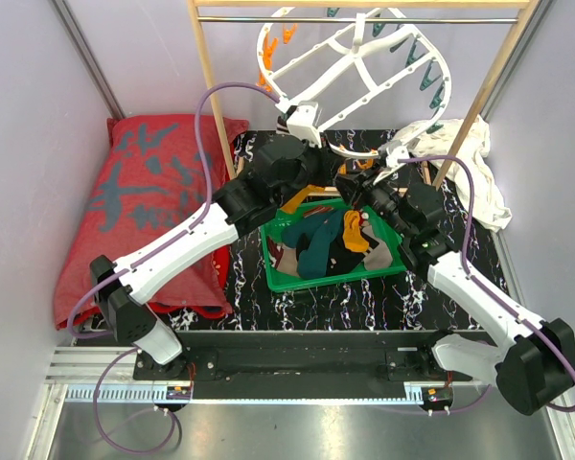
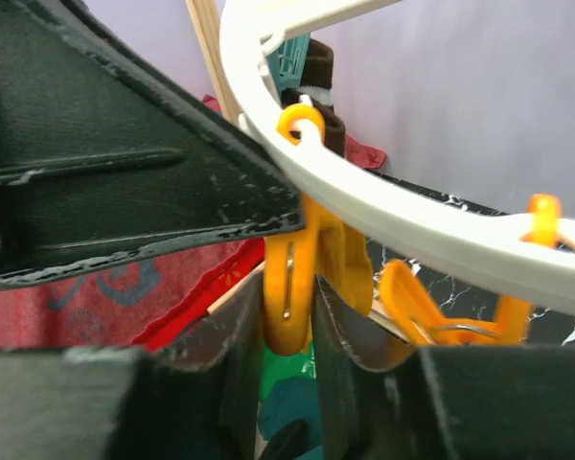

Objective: Clip the socks to the hanger
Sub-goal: Open the clamp at the hanger, then pick up the sock from the bin, then clamp the sock onto the hanger.

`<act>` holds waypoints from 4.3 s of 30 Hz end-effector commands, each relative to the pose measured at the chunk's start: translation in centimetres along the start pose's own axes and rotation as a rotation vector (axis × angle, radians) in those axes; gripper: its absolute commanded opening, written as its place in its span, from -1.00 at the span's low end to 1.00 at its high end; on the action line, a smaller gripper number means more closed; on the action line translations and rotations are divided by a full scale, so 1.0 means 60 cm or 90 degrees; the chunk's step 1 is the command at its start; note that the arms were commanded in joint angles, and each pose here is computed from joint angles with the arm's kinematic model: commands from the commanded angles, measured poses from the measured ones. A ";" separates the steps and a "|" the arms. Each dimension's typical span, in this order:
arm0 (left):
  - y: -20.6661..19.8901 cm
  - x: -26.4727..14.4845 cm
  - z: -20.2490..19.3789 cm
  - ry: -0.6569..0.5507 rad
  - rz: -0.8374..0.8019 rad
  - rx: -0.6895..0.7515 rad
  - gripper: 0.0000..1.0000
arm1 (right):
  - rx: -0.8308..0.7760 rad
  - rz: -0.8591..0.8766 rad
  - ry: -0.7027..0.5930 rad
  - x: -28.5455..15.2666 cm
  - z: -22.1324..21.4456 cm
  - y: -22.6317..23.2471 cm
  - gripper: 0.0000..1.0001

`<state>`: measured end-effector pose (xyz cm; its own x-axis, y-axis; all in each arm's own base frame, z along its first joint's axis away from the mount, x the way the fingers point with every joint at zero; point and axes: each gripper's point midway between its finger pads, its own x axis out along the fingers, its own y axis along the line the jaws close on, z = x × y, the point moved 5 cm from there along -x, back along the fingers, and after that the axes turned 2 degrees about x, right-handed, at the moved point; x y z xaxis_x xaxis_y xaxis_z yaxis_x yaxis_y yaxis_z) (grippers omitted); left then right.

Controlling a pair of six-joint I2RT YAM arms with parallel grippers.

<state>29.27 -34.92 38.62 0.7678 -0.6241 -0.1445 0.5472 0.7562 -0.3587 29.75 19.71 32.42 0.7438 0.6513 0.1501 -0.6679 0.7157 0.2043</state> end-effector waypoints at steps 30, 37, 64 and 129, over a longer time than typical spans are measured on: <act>-0.016 -0.011 0.069 -0.101 -0.022 0.014 -0.79 | 0.305 -0.380 0.208 -0.105 -0.215 -0.098 0.15; -0.017 -0.015 0.070 -0.102 -0.025 0.009 -0.79 | 0.335 -0.426 0.208 -0.053 -0.253 -0.156 0.08; -0.017 -0.012 0.063 -0.092 -0.026 0.007 -0.79 | 0.332 -0.387 0.286 -0.019 -0.352 -0.193 -0.91; -0.029 -0.027 0.067 -0.093 -0.061 -0.018 -0.81 | 0.006 0.107 -0.138 -0.072 0.030 0.009 -1.00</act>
<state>29.18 -35.31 39.60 0.7557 -0.6478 -0.0960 0.5789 0.7294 -0.3646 26.47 16.72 30.39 0.6600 0.6944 0.2868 -0.7510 0.6201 0.2269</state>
